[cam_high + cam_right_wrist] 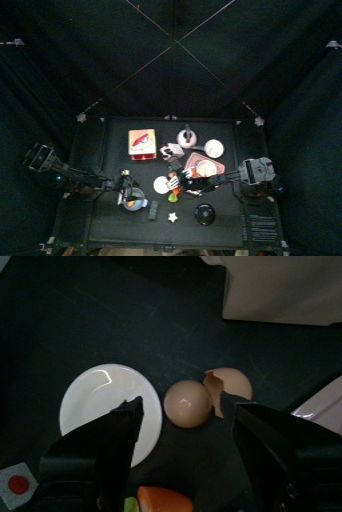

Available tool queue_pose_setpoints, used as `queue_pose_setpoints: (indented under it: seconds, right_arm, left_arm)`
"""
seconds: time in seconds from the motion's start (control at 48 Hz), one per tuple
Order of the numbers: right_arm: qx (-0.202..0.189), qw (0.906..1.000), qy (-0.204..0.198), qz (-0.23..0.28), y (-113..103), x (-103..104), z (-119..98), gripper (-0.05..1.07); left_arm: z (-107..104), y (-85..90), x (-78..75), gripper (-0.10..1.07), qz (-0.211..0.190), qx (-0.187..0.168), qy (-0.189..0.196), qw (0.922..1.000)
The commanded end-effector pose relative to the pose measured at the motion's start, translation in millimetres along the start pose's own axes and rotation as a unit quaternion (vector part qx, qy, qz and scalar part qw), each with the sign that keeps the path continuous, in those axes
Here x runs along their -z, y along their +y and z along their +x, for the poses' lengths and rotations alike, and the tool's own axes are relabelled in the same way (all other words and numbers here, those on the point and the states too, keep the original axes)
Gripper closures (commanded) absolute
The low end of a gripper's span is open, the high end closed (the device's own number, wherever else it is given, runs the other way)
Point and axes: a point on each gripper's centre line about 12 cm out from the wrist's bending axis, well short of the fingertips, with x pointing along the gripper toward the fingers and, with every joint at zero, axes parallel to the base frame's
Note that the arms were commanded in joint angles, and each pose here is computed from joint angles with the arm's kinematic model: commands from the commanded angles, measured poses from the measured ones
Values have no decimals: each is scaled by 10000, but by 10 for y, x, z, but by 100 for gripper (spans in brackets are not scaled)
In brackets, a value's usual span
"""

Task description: Grab starfruit top

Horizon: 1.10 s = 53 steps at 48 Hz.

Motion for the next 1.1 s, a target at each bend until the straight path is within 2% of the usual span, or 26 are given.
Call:
queue_pose_setpoints:
  seconds: [0.0,0.229,0.417,0.562,0.771,1.083]
  right_arm:
    - [-416,9989,-112,199,180,-122,-299,9]
    - [-809,9957,161,427,334,45,-655,9]
    - [-862,9909,631,819,358,235,-770,9]
    - [-826,9829,1014,1298,384,308,-813,9]
    - [-687,9740,1323,1705,389,377,-757,9]
    - [-683,9727,1418,1705,454,461,-527,9]
  left_arm:
    - [23,-13,-63,9,-18,6,-105,9999]
    - [38,-7,-96,9,-162,-53,-132,9998]
    - [37,20,-83,9,-483,-215,-78,9986]
    - [35,23,-75,9,-449,-225,-61,9987]
    - [18,21,-34,9,-324,-172,-12,9993]
    - [11,20,-18,9,-280,-153,7,9995]
